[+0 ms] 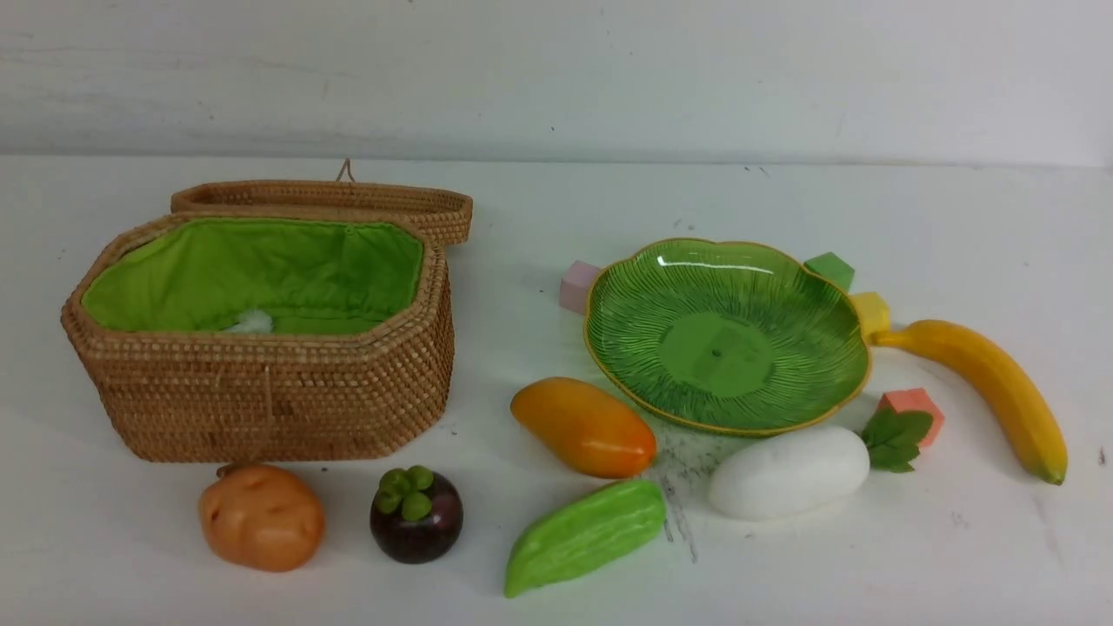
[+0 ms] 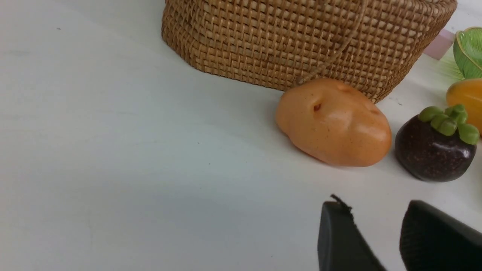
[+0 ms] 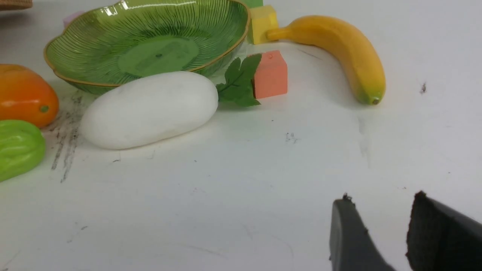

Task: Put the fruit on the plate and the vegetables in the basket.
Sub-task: Grab a potato with your left arm and place it in the basket on the left

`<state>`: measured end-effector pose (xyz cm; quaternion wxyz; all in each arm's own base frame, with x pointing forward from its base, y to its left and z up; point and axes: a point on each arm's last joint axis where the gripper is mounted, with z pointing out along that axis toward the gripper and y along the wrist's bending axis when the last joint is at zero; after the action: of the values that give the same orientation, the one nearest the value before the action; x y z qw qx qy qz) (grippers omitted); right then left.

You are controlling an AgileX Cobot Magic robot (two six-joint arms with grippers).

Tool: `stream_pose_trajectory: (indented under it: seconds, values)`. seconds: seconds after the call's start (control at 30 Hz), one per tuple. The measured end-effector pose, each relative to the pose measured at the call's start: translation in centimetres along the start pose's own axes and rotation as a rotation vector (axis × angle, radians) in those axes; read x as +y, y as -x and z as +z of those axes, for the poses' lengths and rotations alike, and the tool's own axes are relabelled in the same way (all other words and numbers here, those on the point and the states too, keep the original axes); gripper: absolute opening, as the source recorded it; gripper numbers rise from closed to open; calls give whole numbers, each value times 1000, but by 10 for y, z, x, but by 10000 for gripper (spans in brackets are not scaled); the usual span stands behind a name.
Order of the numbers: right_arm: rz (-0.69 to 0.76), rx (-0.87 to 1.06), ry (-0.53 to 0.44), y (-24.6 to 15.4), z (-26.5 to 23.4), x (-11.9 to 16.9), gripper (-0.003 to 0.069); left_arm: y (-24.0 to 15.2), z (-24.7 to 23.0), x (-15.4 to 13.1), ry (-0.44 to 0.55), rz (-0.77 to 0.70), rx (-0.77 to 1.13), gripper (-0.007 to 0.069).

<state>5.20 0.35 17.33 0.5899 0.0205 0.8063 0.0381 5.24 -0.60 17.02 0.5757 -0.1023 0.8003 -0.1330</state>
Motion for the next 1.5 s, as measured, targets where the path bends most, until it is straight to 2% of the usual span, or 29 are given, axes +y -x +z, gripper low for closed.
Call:
stream_pose_trajectory:
  seconds: [0.2,0.27,0.43,0.6,0.7,0.77,0.93,1.1,1.13,1.17,1.2,1.23,1.27,1.33,1.37,1.5]
  values:
    - [-1,0,0,0,0,0,241,0,0,0,-1,0,-4,239]
    - [0,0,0,0,0,0,241,4,0,-2,-25,-44,-45,239]
    - [0,0,0,0,0,0,241,24,-4,-10,-166,-441,-233,239]
    - [0,0,0,0,0,0,241,38,-9,-8,-258,-791,-378,239]
    - [0,0,0,0,0,0,241,40,-10,-8,-272,-856,-375,230]
    - [0,0,0,0,0,0,241,48,-14,-16,-283,-811,-327,181]
    - [0,0,0,0,0,0,241,88,-20,-41,-244,-533,-188,-11]
    - [0,0,0,0,0,0,241,125,-17,-62,-227,-342,-59,-13]
    - [0,0,0,0,0,0,241,136,-14,-71,-227,-250,41,-13]
    - [0,-1,0,0,0,0,241,140,-13,-73,-228,-240,53,-13]
    - [17,-7,22,0,0,0,241,145,-11,-79,-232,-176,153,-13]
    - [62,-12,15,1,0,1,241,149,-8,-83,-236,-136,231,-13]
    - [196,-26,81,1,1,4,241,155,-4,-89,-242,-82,338,-13]
    - [324,-30,79,2,1,6,241,155,-1,-92,-244,-48,434,-13]
    - [474,-47,115,4,1,9,241,157,5,-94,-242,-28,508,-13]
    - [695,-116,166,12,-1,10,241,155,15,-94,-239,14,592,-13]
